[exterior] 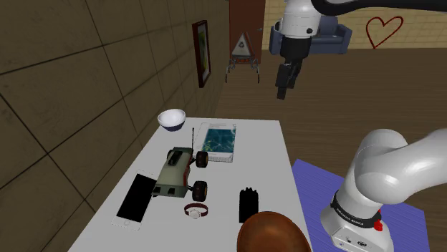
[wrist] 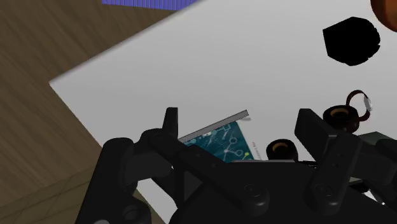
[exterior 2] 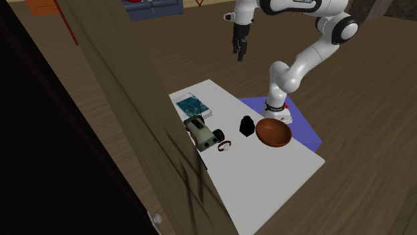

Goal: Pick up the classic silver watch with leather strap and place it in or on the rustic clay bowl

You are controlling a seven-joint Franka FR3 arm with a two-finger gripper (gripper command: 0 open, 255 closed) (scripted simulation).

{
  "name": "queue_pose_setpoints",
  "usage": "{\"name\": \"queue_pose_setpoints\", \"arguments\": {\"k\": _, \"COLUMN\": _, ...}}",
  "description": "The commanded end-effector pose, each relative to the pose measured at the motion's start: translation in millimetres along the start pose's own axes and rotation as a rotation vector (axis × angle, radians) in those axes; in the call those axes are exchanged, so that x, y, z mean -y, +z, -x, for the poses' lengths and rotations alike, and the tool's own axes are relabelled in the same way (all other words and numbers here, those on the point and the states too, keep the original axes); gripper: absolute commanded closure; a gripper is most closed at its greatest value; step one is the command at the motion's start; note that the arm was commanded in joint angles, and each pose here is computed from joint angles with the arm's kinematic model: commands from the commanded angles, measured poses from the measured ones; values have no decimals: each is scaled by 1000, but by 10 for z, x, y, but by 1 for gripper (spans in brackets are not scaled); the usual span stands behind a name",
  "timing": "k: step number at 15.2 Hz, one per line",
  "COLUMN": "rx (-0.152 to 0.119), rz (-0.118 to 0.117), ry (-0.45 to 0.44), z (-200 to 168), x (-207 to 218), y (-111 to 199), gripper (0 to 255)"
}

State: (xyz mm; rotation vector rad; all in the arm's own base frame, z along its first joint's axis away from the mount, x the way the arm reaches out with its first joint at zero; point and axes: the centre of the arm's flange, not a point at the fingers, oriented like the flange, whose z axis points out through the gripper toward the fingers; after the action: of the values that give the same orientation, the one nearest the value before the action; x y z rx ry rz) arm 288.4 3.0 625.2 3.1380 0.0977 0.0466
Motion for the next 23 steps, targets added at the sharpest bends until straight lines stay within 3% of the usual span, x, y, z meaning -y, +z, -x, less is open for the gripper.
{"name": "queue_pose_setpoints", "arguments": {"k": 1, "rx": 0, "rz": 0, "ry": 0, "z": 0, "x": 0, "y": 0, "gripper": 0}}
{"name": "queue_pose_setpoints", "arguments": {"k": 12, "rx": -262, "rz": 80, "ry": 347, "z": 859, "x": 1335, "y": 781, "gripper": 0}}
{"name": "queue_pose_setpoints", "arguments": {"k": 23, "rx": -523, "rz": 160, "ry": 695, "z": 988, "x": 2771, "y": 1805, "gripper": 0}}
